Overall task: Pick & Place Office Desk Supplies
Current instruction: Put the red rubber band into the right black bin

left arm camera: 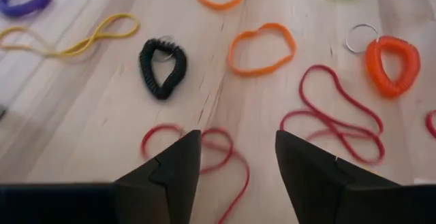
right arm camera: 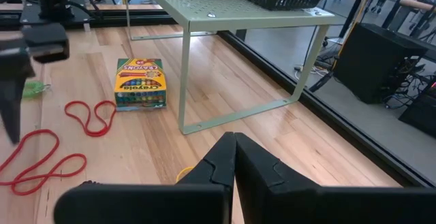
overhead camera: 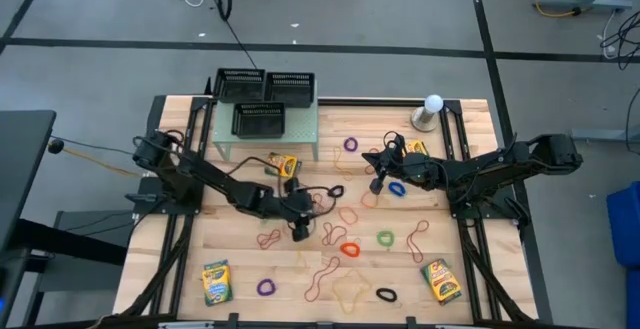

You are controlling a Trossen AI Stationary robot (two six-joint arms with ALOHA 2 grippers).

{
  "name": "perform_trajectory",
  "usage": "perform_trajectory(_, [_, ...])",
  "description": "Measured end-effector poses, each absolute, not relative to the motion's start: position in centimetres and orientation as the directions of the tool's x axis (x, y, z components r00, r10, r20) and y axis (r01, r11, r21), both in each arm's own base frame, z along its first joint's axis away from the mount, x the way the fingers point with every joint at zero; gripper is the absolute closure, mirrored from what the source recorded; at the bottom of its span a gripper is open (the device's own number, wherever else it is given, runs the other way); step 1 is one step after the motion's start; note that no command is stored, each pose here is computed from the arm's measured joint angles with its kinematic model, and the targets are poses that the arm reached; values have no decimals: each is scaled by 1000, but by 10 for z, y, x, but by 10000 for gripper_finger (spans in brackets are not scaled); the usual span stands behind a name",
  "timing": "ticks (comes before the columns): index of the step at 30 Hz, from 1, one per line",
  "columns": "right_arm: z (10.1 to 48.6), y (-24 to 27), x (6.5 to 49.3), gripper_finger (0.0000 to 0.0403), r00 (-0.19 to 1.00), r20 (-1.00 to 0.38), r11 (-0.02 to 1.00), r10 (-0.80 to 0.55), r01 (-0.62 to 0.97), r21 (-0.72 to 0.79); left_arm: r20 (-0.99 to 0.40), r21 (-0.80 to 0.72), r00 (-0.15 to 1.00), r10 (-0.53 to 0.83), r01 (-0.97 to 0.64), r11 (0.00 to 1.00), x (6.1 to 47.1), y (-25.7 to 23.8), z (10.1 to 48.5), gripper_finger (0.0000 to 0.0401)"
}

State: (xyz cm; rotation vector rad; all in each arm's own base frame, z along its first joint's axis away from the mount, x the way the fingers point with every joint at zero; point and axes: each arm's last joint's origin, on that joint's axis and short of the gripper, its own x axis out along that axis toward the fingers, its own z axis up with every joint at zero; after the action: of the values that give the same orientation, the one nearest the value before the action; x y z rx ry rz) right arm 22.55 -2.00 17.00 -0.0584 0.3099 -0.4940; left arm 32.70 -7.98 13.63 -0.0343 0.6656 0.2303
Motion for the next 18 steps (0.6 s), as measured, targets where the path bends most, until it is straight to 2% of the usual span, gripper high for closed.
perform_trajectory(7, [170,-20,225,387,835,-278,880,-475,457,-129,-685,154,693,224,-163,974,356,-85,131,205])
perform_trajectory(18, [170,-20,225,387,834,-280,880,-475,457,-130,-731,139,646,219,-174,975,357,-77,132,216])
